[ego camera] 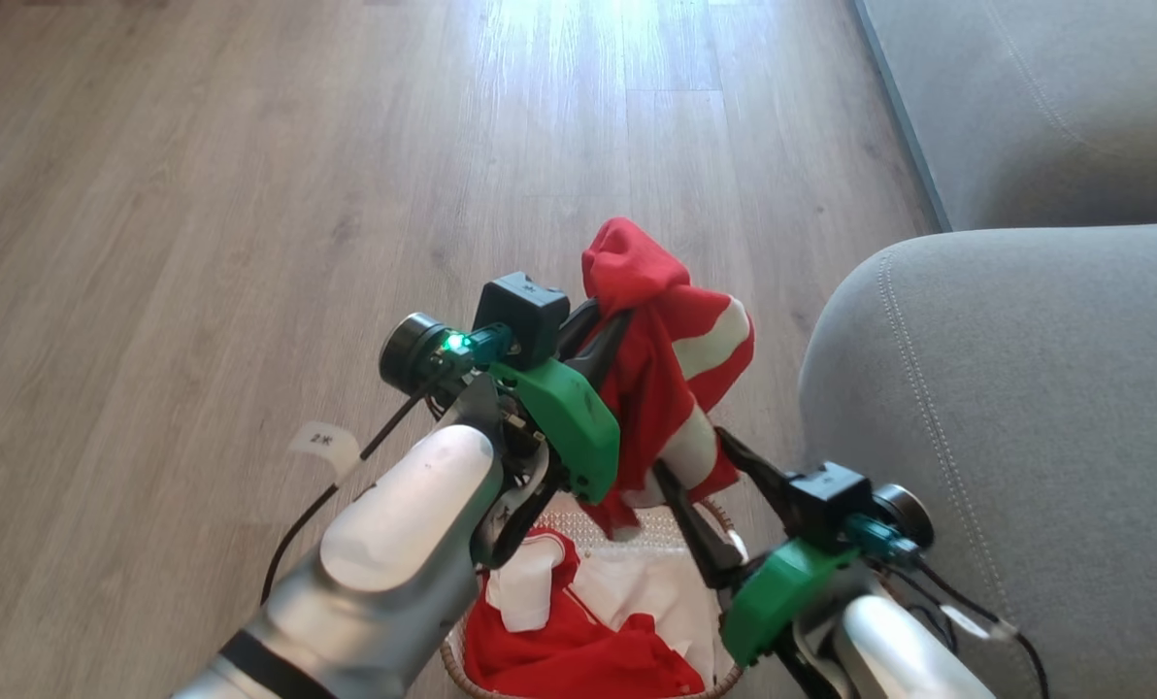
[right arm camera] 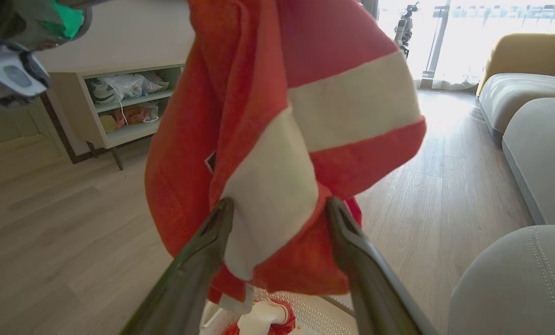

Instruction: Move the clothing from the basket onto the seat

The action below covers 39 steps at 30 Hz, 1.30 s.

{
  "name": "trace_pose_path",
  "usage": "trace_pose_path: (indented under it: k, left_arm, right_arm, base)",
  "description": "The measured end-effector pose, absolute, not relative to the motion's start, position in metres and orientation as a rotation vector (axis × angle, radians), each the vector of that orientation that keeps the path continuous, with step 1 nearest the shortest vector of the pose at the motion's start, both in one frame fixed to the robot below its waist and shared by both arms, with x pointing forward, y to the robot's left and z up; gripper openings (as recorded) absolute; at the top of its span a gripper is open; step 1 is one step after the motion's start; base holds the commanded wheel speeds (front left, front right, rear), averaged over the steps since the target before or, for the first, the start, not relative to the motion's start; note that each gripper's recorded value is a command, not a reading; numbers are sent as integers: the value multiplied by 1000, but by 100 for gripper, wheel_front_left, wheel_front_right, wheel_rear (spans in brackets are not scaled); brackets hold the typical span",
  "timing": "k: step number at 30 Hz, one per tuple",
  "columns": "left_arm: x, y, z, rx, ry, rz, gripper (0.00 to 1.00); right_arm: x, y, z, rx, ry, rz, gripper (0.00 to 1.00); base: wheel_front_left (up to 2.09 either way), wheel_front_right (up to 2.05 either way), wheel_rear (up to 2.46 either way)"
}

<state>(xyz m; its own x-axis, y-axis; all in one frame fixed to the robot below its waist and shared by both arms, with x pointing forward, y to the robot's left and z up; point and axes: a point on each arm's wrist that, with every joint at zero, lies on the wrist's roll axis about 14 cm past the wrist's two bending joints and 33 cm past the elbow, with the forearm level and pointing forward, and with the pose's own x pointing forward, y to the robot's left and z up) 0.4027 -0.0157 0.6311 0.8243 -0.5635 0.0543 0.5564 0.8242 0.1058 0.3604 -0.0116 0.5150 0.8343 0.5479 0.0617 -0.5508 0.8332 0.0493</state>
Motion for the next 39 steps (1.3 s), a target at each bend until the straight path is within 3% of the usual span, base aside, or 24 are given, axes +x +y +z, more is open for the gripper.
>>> trace_pose_path:
  k: [9, 10, 12, 20, 21, 23, 25, 39]
  left_arm:
    - [397, -17, 633, 88, -90, -603, 0]
    - [396, -16, 633, 85, -89, -601, 0]
    - [396, -14, 633, 82, -87, -596, 0]
    - [399, -5, 630, 86, -81, -563, 0]
    - [399, -4, 630, 83, -87, -560, 6]
    - [400, -4, 629, 81, -92, -556, 44]
    - [400, -6, 626, 74, -83, -563, 100]
    - [386, -45, 596, 22, -33, -676, 100]
  right_arm:
    - [373, 12, 529, 38, -61, 658, 100]
    - [374, 14, 528, 36, -53, 664, 56]
    - [374, 16, 524, 38, -38, 669, 0]
    - [379, 9, 525, 59, -36, 642, 0]
    - [379, 7, 526, 60, -39, 635, 0]
    - [381, 2, 528, 61, -45, 619, 0]
    - [383, -5, 529, 61, -53, 597, 0]
    - [386, -80, 545, 36, -129, 377, 0]
  base:
    - [0, 0, 0]
    - [0, 0, 0]
    - [0, 0, 0]
    - [0, 0, 0]
    - [0, 0, 0]
    - [0, 0, 0]
    - [0, 0, 0]
    - [0, 0, 0]
